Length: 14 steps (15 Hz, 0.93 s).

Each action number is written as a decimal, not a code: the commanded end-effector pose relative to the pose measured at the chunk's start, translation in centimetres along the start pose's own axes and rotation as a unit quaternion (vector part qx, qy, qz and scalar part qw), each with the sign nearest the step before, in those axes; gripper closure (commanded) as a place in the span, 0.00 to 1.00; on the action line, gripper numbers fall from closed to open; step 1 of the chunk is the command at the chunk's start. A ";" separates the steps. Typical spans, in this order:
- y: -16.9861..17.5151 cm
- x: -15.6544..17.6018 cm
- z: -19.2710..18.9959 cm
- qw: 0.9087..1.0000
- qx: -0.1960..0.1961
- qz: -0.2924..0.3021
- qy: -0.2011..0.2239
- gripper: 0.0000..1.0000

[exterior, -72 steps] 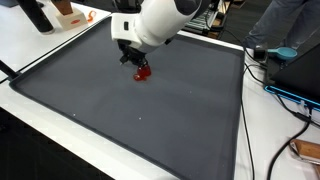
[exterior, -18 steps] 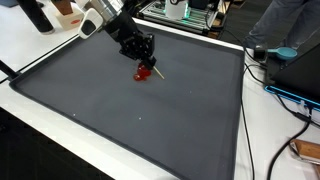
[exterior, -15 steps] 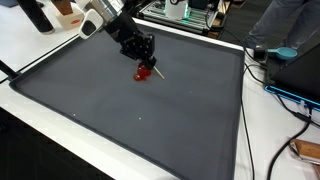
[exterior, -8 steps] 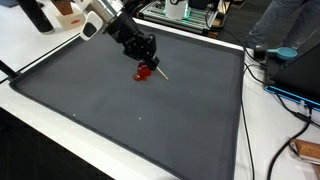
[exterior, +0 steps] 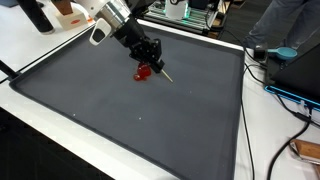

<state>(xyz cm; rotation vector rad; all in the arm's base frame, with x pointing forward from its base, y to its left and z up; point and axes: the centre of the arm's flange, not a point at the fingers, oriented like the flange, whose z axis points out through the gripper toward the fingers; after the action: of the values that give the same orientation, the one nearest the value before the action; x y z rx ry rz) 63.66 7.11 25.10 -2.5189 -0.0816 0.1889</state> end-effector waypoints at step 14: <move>-0.2 -0.3 1.6 0.998 -0.007 0.036 0.043 0.97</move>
<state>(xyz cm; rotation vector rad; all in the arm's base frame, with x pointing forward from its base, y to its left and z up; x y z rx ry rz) 63.74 8.28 24.28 -2.5370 -0.0192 0.1271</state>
